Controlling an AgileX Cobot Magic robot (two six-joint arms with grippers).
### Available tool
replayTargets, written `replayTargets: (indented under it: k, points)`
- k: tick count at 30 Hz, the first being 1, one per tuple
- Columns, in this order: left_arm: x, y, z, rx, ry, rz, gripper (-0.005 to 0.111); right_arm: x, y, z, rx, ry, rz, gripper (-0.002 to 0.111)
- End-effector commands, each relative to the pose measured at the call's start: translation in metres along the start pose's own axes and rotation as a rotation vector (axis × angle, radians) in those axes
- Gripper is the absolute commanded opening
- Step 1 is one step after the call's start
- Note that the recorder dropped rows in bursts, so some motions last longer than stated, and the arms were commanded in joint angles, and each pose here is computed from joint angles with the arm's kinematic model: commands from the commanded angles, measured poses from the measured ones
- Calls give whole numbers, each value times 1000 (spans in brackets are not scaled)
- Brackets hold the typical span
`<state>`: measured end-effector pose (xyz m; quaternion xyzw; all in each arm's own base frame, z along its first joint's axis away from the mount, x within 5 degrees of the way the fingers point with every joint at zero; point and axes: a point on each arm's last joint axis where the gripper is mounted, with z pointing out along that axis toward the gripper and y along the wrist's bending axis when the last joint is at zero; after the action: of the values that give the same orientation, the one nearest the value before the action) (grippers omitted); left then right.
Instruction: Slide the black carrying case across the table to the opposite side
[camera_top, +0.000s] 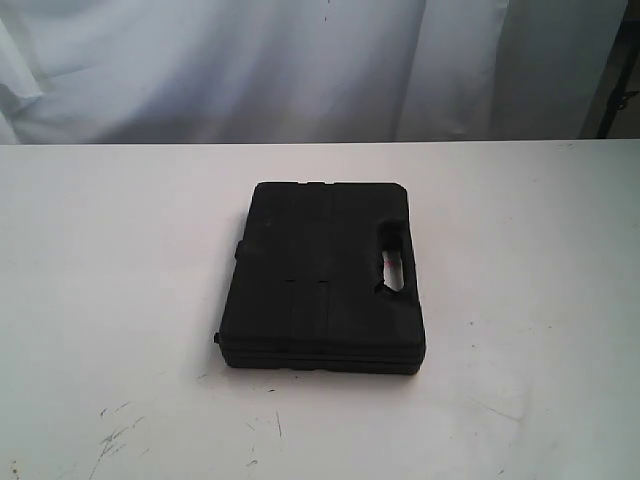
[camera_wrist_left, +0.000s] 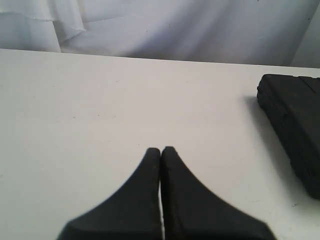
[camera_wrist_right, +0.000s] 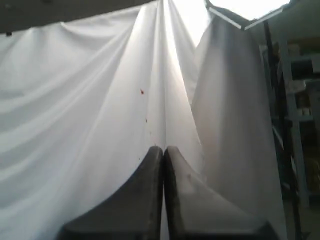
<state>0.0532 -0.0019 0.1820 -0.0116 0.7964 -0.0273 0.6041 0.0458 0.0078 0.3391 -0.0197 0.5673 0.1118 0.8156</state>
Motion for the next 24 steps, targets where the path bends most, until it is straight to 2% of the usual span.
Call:
replayTargets:
  k: [1,6,10,18,21,24]
  points:
    - [0,0,0,-1,-15,-3,0,-2,1,29,19,207,2,0]
    - [0,0,0,-1,-15,-3,0,13,0,63,39,492,0,0]
    - [0,0,0,-1,-15,-3,0,39,1,81,40,746,32,0]
    - [0,0,0,-1,-15,-3,0,93,13,78,-18,1287,113,0]
    - [0,0,0,-1,-15,-3,0,99,16,74,-22,1386,148,0]
    - [0,0,0,-1,-15,-3,0,100,16,76,-21,1374,153,0]
